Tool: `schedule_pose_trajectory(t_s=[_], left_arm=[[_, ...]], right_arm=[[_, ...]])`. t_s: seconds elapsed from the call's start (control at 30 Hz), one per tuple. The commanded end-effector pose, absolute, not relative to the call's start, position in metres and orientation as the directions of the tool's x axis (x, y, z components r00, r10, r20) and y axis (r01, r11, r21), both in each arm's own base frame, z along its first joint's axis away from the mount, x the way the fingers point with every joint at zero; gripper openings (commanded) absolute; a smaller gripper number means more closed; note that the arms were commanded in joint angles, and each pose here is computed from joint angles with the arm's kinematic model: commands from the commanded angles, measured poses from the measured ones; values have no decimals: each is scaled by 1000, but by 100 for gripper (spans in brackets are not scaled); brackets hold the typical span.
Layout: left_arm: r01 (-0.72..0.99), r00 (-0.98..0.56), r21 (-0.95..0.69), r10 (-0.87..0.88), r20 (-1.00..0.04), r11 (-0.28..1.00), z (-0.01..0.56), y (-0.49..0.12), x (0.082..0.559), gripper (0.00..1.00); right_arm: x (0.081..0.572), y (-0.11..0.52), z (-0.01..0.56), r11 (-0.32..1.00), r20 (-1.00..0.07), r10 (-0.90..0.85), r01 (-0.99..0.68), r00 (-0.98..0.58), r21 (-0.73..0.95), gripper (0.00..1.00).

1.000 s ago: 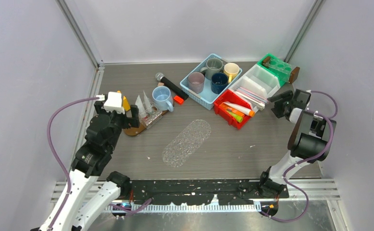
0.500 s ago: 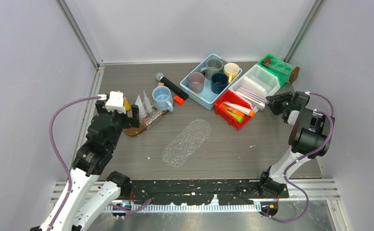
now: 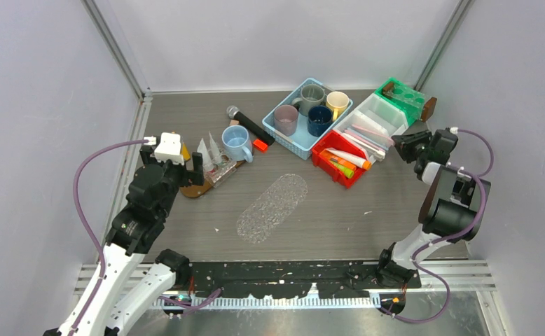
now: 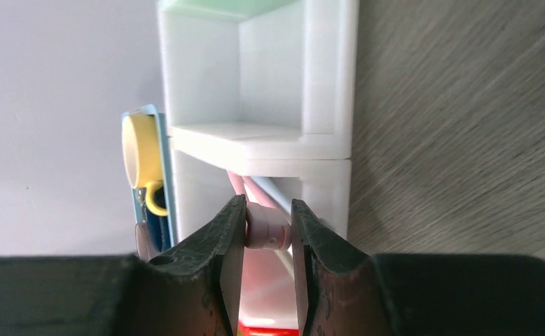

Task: Prepare toiletry sets of a toothbrush and toothpaste on the tray
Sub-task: Pick up the toothbrush from the storage box.

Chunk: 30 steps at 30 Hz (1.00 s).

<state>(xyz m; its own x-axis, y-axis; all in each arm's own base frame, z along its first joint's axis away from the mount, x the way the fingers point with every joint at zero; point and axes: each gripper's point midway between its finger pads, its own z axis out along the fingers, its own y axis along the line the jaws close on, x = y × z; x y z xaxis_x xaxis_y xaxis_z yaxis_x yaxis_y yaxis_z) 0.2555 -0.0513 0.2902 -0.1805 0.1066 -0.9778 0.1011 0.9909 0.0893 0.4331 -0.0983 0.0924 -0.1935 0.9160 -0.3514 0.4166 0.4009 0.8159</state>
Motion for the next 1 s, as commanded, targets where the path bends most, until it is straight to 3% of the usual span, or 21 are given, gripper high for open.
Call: schedule_pose_trajectory(t_s=[0.0, 0.47, 0.67, 0.97], left_arm=[[86, -119, 76, 86, -989, 993, 305, -51, 260, 95], [212, -95, 104, 126, -987, 972, 306, -72, 259, 95], [334, -97, 122, 163, -982, 935, 307, -93, 257, 93], [538, -152, 92, 204, -967, 838, 309, -133, 256, 89]], right_arm=[[430, -101, 148, 489, -462, 872, 330, -162, 807, 12], [384, -87, 243, 699, -683, 710, 295, -170, 652, 7], [368, -36, 278, 796, -757, 606, 193, -245, 574, 6], [338, 71, 315, 832, -785, 483, -77, -387, 550, 4]])
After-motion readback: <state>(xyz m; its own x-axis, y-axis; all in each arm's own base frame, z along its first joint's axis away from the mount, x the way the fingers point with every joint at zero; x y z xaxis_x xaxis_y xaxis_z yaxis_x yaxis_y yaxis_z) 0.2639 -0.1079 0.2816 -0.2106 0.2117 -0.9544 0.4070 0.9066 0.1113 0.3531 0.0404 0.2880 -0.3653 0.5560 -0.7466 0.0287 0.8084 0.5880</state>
